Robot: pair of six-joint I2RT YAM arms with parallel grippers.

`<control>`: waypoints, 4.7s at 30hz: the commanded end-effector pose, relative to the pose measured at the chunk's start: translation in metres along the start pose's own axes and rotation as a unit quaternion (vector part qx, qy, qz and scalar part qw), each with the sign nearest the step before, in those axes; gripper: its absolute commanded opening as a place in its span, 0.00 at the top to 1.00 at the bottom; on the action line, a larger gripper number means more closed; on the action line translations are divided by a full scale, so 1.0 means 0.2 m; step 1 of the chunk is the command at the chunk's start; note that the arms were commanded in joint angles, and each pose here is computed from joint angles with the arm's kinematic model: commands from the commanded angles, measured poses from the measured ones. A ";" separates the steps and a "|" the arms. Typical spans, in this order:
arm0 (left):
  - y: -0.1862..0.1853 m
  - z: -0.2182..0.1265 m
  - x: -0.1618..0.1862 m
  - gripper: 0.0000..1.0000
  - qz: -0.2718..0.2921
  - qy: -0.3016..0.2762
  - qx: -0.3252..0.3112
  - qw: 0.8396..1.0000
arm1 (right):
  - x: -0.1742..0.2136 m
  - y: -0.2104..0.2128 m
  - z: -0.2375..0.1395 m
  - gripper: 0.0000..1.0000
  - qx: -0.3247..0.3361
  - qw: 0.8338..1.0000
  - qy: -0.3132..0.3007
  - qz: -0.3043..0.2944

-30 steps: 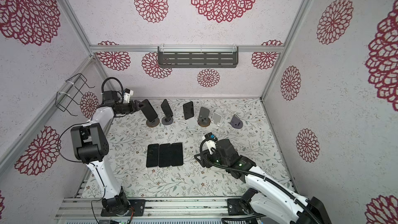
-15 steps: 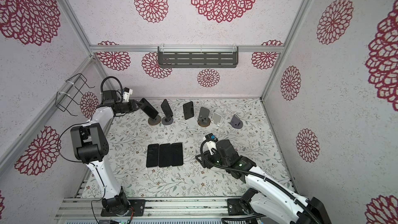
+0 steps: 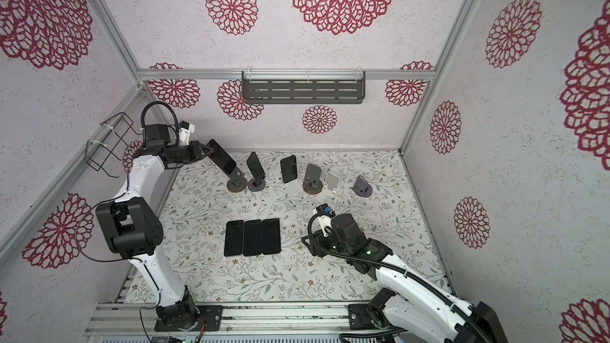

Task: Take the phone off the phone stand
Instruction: 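Lift the black phone off the stand with the left gripper toward the right gripper, then grasp the black phone with the right gripper while the left gripper opens, then lower the phone flat beside the others with the right gripper while the left withdraws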

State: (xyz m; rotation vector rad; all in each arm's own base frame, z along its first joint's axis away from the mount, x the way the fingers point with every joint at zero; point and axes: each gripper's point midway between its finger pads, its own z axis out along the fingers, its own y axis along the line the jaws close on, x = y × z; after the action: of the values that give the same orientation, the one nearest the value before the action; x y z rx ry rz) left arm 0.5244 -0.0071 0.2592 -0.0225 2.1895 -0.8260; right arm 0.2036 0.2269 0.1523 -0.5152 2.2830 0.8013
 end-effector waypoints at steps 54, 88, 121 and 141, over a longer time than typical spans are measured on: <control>-1.02 0.14 1.24 1.00 -0.075 0.324 0.234 0.914 | -0.38 0.31 0.52 0.28 0.027 0.996 0.089 -0.007; -0.76 0.13 1.05 0.51 -0.066 0.240 0.114 0.962 | -0.09 -0.17 0.49 0.47 0.208 0.960 0.123 0.144; -0.50 -0.02 0.83 0.53 -0.029 0.124 -0.039 0.991 | 0.11 -0.07 0.73 0.44 0.272 0.919 0.256 0.129; -0.52 -0.02 0.83 0.51 -0.026 0.125 -0.027 0.991 | 0.06 -0.02 0.75 0.21 0.246 0.932 0.234 0.129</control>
State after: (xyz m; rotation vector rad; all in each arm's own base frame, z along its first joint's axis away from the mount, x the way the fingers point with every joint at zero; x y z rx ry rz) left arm 0.3801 -0.1307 0.2072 -0.0249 2.4793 -0.8259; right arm 0.2591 0.3121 0.0326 -0.2050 2.9547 0.1260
